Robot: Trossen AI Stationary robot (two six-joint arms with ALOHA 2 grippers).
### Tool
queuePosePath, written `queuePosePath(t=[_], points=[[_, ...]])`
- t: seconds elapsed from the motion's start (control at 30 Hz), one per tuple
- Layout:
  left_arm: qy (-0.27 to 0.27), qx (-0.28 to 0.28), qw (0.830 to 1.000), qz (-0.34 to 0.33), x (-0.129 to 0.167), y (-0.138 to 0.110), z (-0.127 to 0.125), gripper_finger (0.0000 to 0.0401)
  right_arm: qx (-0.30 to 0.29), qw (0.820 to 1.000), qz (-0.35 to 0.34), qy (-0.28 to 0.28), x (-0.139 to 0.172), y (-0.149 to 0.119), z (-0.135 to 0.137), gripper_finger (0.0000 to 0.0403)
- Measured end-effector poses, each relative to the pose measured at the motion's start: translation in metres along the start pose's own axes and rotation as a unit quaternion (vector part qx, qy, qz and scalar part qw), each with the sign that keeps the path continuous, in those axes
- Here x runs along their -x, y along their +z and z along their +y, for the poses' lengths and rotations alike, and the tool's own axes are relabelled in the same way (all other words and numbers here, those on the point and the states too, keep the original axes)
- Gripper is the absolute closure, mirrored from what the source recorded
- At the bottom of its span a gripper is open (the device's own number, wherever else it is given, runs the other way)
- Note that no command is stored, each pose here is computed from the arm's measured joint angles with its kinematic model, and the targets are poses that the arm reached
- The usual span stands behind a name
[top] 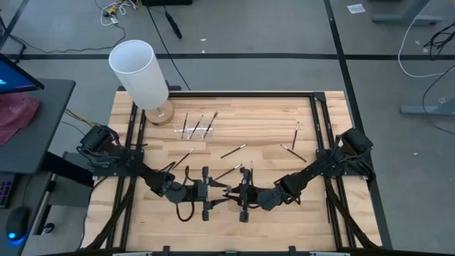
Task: Put items in baskets/containers
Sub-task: Put the powder brush into the transparent organizer
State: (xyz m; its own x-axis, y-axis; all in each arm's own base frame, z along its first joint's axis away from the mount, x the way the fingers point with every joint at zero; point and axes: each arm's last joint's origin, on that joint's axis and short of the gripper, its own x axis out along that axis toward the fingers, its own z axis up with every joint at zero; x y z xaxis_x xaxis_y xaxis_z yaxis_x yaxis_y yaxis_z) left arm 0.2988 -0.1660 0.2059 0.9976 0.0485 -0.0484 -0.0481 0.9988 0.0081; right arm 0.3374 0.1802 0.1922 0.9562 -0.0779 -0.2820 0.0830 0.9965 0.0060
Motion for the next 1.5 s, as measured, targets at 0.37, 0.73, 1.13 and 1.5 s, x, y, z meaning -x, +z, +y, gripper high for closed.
queuePosePath(t=[0.37, 0.73, 1.13, 1.5], points=[[-0.031, 0.019, 0.999, -0.021, -0.011, 0.018, 0.0, 0.0277, 0.002, 1.0, 0.006, 0.011, -0.001, -0.001, -0.001, 0.0369], [-0.019, 0.009, 1.0, -0.002, -0.009, 0.013, -0.003, 0.0348, 0.012, 1.0, 0.016, 0.01, -0.001, -0.003, -0.001, 0.0351], [0.149, -0.033, 0.988, 0.032, 0.023, 0.043, 0.008, 0.0348, 0.018, 0.995, 0.09, -0.045, 0.001, -0.021, -0.009, 0.0226], [0.24, -0.074, 0.967, 0.037, 0.028, 0.085, 0.079, 0.0348, 0.004, 0.996, 0.073, -0.044, -0.002, -0.016, -0.01, 0.0218]])
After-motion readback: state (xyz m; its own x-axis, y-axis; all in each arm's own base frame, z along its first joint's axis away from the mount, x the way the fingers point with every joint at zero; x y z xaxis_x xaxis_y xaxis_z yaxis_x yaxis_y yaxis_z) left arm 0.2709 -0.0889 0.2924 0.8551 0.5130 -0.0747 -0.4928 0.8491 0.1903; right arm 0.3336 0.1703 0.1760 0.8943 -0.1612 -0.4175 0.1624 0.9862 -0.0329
